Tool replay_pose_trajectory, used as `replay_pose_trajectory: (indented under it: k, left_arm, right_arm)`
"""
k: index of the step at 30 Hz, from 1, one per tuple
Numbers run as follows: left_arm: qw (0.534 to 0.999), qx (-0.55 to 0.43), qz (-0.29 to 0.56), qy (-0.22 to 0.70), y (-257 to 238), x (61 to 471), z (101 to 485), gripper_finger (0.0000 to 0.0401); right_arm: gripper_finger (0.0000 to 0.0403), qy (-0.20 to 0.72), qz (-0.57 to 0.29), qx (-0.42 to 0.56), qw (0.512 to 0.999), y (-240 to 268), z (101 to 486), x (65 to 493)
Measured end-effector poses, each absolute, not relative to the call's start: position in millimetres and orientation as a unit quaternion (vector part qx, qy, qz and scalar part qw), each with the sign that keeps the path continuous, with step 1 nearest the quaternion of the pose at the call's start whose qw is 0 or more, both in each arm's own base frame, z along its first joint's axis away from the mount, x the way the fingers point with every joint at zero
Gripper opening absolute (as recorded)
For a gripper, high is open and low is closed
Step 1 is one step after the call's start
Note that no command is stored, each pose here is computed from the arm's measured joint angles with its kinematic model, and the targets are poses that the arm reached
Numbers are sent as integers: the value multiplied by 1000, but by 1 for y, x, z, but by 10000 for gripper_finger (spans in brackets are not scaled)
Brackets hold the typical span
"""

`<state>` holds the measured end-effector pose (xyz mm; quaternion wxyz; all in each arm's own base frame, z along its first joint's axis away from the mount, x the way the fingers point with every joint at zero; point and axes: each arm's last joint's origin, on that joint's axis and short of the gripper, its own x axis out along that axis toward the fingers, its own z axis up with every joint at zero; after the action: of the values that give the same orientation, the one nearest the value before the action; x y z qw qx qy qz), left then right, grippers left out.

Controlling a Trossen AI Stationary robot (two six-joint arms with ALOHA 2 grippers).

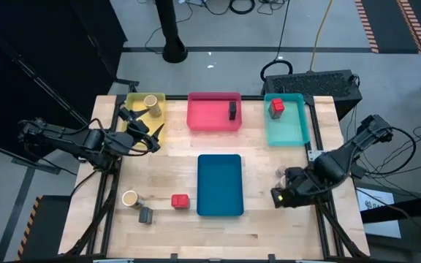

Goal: Sort spices by type
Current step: Put the bottom brown seasoning bottle into the blue bin

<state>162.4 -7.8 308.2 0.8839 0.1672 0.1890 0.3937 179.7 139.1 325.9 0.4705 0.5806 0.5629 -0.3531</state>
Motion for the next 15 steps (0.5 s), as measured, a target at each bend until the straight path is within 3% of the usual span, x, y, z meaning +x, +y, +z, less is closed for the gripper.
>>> replay_pose_trajectory:
  k: [12, 15]
  left_arm:
    - [881, 197, 386, 189, -8, 164, 312, 350]
    - [887, 213, 350, 213, -14, 159, 307, 350]
  right_arm:
    - [238, 568, -407, 551, 456, 156, 317, 167]
    - [238, 572, -416, 538, 459, 161, 310, 172]
